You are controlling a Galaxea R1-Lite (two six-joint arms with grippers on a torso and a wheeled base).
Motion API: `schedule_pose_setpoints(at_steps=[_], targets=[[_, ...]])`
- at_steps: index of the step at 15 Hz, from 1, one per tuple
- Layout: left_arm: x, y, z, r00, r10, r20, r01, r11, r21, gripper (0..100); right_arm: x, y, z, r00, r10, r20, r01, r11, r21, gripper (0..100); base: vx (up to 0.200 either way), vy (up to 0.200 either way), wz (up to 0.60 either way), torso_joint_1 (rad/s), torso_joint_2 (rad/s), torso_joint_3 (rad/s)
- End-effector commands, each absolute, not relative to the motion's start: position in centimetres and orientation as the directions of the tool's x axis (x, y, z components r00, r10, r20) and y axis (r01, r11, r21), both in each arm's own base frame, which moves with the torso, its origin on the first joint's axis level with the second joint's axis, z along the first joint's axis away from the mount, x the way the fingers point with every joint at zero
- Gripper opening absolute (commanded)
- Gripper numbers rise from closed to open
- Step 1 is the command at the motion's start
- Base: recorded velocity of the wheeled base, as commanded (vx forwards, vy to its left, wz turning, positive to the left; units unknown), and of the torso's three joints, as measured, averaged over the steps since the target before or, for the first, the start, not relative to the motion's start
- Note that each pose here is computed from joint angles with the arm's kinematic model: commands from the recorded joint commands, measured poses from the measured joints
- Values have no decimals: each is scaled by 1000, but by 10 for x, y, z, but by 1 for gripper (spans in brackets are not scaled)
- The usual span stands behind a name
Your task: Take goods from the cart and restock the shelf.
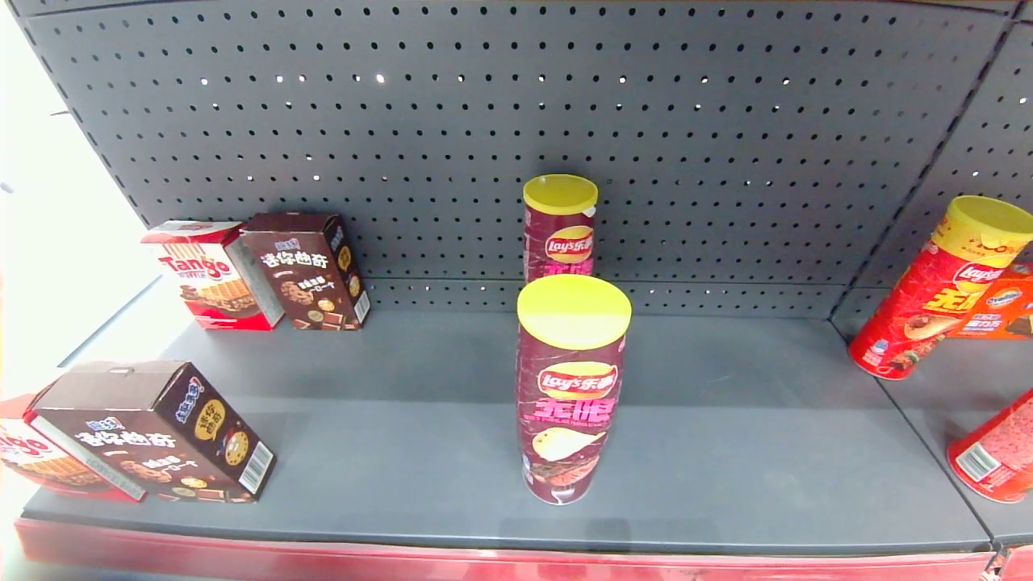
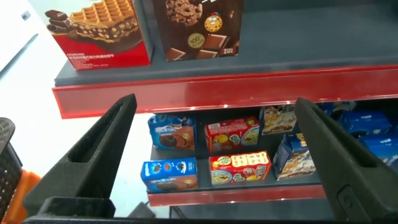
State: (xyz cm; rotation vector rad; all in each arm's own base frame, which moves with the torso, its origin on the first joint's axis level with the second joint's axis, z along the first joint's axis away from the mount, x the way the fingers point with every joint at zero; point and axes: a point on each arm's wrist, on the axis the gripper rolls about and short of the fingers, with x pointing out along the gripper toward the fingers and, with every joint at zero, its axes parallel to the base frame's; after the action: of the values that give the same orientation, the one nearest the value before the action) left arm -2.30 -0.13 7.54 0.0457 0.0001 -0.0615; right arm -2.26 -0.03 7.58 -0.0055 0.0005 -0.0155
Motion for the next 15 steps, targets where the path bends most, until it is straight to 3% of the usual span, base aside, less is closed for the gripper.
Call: schedule_pose_setpoints(at_steps=[1, 15], targets=[[-23, -1, 76, 998, -61, -2, 61, 997, 44, 100, -22, 0, 76, 1000, -15, -2, 15, 1000, -6, 100, 0, 0, 0, 0, 0, 0], [-23, -1, 76, 998, -61, -2, 61, 997, 43, 100, -22, 0, 76, 1000, -15, -2, 15, 1000, -6, 100, 0, 0, -43, 0, 0, 1]])
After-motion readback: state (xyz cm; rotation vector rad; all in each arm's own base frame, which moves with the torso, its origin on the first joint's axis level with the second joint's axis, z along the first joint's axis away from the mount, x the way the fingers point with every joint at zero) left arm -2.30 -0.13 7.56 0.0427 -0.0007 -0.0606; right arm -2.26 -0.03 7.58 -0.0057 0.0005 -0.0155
